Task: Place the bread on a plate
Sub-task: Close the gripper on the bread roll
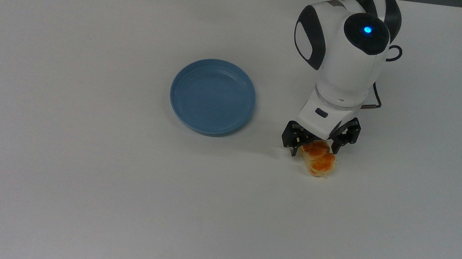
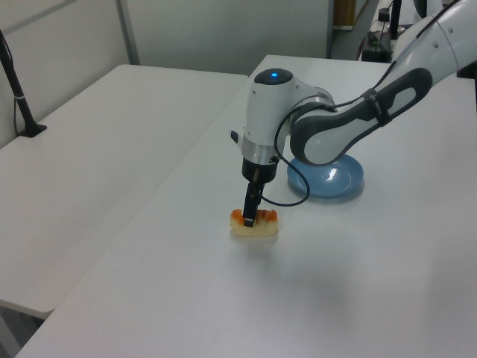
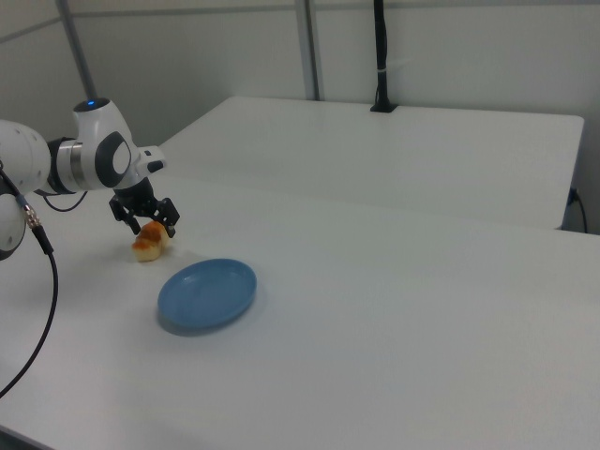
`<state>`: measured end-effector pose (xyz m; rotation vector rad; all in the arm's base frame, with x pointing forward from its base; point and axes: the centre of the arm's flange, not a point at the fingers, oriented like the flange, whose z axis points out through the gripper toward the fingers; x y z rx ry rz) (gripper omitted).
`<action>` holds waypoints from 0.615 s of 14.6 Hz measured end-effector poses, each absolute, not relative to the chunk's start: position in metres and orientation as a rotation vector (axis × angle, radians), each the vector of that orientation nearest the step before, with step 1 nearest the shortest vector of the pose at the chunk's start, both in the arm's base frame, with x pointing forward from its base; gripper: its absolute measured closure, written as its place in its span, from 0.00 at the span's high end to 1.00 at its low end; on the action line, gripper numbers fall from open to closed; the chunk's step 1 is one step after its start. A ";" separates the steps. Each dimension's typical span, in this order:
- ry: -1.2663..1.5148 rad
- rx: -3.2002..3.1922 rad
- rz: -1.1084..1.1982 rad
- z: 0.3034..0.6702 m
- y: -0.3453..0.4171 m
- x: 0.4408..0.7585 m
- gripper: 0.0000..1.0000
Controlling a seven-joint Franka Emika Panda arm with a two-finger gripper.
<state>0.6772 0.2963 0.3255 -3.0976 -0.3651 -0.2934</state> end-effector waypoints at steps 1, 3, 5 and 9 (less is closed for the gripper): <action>-0.363 -3.104 -0.296 0.323 0.297 0.677 0.96; -0.362 -3.110 -0.295 0.320 0.303 0.675 0.89; -0.352 -3.106 -0.300 0.321 0.312 0.672 0.59; -0.342 -3.102 -0.317 0.327 0.315 0.673 0.40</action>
